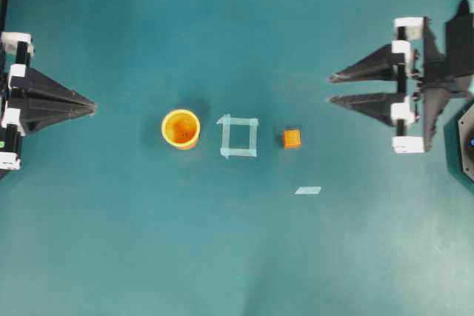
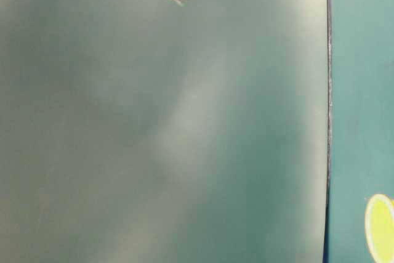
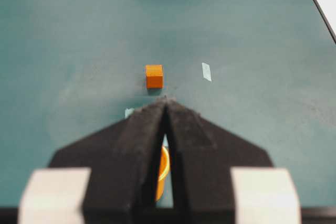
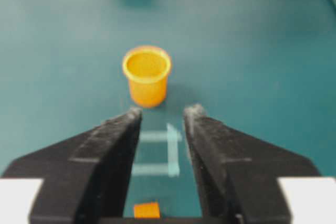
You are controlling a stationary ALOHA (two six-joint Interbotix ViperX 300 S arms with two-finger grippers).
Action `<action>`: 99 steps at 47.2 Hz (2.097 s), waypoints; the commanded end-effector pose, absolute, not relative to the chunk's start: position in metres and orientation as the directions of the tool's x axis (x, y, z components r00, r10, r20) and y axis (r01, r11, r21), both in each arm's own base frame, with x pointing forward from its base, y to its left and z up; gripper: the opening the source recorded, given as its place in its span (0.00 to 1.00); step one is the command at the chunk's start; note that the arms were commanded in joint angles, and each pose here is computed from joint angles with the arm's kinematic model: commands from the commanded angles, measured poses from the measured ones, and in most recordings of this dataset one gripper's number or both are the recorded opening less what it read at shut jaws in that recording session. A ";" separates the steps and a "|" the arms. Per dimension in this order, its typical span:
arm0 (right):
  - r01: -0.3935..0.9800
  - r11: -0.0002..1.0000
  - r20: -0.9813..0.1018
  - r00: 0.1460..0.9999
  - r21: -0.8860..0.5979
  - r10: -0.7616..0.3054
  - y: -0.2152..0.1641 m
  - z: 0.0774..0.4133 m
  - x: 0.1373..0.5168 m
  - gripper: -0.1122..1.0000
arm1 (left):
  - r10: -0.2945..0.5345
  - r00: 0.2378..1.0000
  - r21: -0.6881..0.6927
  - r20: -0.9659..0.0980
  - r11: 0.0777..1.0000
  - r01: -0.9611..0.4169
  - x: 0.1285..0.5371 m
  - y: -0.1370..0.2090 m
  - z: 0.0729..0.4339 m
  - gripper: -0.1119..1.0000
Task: Move the block backward with right arm.
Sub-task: 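Move the right gripper left toward the small orange cube, then lower the right gripper and close it around the orange cube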
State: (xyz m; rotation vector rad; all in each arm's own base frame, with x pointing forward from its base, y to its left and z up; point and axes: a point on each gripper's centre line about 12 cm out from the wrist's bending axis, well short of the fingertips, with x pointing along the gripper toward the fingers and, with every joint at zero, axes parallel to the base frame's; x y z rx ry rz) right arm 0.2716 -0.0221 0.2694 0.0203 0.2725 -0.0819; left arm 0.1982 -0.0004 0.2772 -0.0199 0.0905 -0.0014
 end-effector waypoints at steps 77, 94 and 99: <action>0.027 1.000 -0.778 0.628 0.002 -0.016 -0.009 0.112 0.347 0.63 | 0.001 0.997 -0.017 -0.081 1.000 -0.002 0.200 0.000 0.287 0.10; 0.028 1.000 -0.778 0.628 0.000 -0.018 -0.009 0.156 0.355 0.46 | 0.001 0.997 -0.020 -0.075 1.000 -0.002 0.199 0.000 0.288 0.10; 0.028 1.000 -0.778 0.628 -0.001 -0.018 -0.010 0.184 0.357 0.46 | -0.001 0.997 -0.018 -0.075 1.000 -0.001 0.199 0.000 0.289 0.10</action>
